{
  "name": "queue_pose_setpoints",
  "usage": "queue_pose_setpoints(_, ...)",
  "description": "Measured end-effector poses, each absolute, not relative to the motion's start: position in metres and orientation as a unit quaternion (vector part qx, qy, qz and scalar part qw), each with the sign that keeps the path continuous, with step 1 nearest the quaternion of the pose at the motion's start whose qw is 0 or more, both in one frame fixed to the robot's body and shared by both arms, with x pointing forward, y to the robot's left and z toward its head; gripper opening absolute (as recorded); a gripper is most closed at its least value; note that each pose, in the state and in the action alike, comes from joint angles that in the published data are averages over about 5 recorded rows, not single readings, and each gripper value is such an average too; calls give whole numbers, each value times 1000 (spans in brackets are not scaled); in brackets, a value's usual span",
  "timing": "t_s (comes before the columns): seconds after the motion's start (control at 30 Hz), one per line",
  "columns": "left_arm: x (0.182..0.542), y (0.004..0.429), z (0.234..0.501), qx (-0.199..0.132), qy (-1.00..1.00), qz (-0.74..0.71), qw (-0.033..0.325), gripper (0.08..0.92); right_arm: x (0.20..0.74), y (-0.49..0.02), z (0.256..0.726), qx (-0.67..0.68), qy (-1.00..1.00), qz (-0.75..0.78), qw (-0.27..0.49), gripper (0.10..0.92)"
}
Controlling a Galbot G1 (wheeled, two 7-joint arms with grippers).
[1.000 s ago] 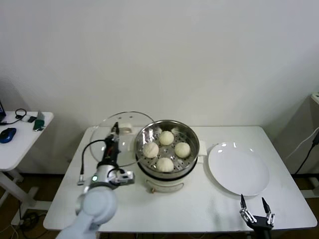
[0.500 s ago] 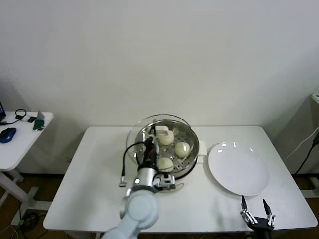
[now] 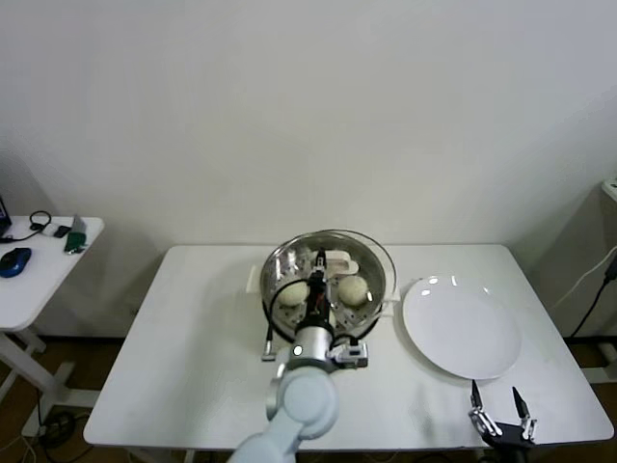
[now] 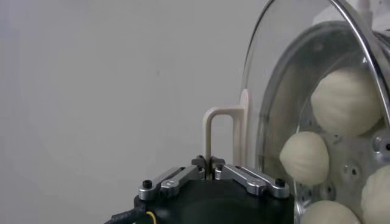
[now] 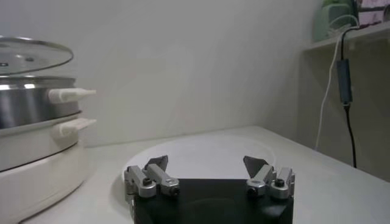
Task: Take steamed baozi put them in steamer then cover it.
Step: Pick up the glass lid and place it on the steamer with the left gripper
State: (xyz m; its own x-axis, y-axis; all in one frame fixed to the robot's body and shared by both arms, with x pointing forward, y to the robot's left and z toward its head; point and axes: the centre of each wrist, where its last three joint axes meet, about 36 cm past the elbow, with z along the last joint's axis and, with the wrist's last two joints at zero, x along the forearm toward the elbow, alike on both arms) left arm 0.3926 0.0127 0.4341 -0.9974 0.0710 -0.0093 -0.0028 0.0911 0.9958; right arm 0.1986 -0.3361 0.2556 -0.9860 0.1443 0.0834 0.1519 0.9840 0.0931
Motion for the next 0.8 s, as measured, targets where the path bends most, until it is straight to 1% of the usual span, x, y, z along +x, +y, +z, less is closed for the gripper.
queue_pose_setpoints(0.27, 399, 12, 422, 27, 728, 685, 16, 135, 197, -340, 256, -77, -995, -46, 36, 823)
queue_pose_setpoints(0.8, 413, 17, 414, 15, 716, 698, 13, 135, 195, -343, 257, -72, -996, -44, 36, 823)
